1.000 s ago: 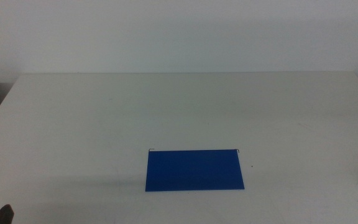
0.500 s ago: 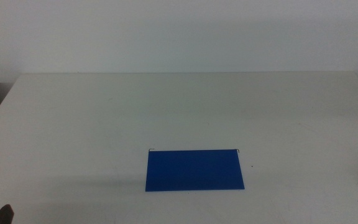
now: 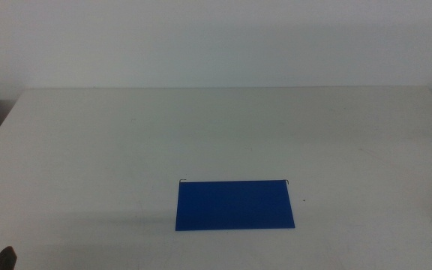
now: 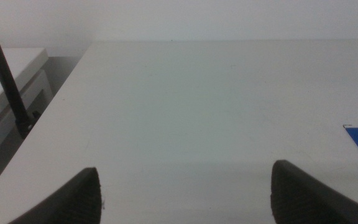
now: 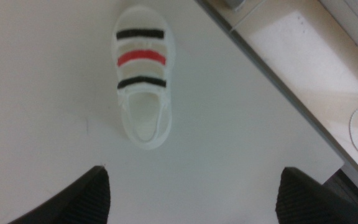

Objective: Use one arm to grab the shoe from the table and place it on the mat.

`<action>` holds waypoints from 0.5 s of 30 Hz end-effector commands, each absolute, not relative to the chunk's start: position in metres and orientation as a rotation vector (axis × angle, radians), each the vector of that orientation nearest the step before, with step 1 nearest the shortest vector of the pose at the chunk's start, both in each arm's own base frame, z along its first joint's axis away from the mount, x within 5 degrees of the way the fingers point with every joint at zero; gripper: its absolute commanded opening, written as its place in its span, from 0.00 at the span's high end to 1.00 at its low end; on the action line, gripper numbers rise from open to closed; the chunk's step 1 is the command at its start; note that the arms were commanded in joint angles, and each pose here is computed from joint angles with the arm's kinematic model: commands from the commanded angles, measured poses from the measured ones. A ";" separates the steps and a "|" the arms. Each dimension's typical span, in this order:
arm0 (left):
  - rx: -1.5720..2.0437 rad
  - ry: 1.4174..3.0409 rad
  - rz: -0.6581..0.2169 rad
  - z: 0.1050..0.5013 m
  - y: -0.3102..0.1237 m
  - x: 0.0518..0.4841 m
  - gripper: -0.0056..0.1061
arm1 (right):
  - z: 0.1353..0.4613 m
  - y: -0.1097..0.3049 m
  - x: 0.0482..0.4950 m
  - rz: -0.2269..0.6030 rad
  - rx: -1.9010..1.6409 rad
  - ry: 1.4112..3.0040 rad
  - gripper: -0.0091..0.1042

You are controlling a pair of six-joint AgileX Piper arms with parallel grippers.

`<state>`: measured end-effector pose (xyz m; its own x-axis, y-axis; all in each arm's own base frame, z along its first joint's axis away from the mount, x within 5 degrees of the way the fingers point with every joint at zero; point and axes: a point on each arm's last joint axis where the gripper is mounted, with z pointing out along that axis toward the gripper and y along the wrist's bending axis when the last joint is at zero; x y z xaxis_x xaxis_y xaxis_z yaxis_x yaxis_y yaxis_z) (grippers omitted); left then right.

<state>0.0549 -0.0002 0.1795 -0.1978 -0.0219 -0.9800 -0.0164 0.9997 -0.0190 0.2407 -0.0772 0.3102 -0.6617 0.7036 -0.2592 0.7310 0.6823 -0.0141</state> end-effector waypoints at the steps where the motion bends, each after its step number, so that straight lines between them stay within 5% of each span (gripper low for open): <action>1: -0.039 1.687 -0.012 0.185 0.000 0.056 0.11 | 0.319 -0.080 0.244 -0.168 1.108 2.638 0.28; 15: -0.039 1.687 -0.012 0.185 0.000 0.056 0.11 | 0.266 -0.109 0.286 -0.141 1.183 2.658 0.28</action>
<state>0.0549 -0.0002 0.1795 -0.1978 -0.0219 -0.9800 -0.0164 0.9997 -0.0190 0.2841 -0.1020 0.2500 -0.6587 0.7331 -0.1696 0.7456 0.6662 -0.0160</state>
